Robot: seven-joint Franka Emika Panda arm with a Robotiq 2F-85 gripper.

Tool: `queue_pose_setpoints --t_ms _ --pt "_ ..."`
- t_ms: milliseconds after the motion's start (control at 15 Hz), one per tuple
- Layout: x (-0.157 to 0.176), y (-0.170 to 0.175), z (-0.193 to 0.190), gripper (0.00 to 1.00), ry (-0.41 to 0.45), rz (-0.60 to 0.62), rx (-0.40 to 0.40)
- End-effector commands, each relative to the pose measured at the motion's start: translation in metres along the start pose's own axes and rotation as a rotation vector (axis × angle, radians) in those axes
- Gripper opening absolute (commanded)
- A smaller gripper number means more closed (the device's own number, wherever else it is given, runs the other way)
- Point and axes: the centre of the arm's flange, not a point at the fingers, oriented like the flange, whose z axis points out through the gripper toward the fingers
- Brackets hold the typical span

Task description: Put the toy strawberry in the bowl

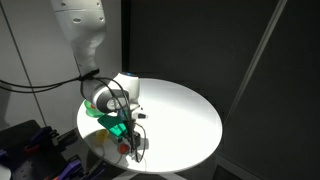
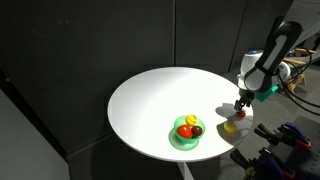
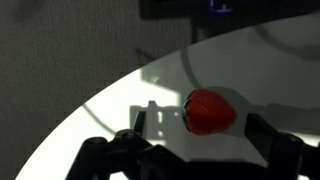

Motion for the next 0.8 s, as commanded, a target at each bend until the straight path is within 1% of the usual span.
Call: queue_pose_setpoints --t_ms 0,400,733 --pt "0.001 0.004 0.005 1.0 0.009 0.008 -0.002" --pt "0.001 0.004 0.011 1.0 0.005 0.005 -0.001" --pt "0.005 0.005 0.017 1.0 0.02 0.009 -0.007"
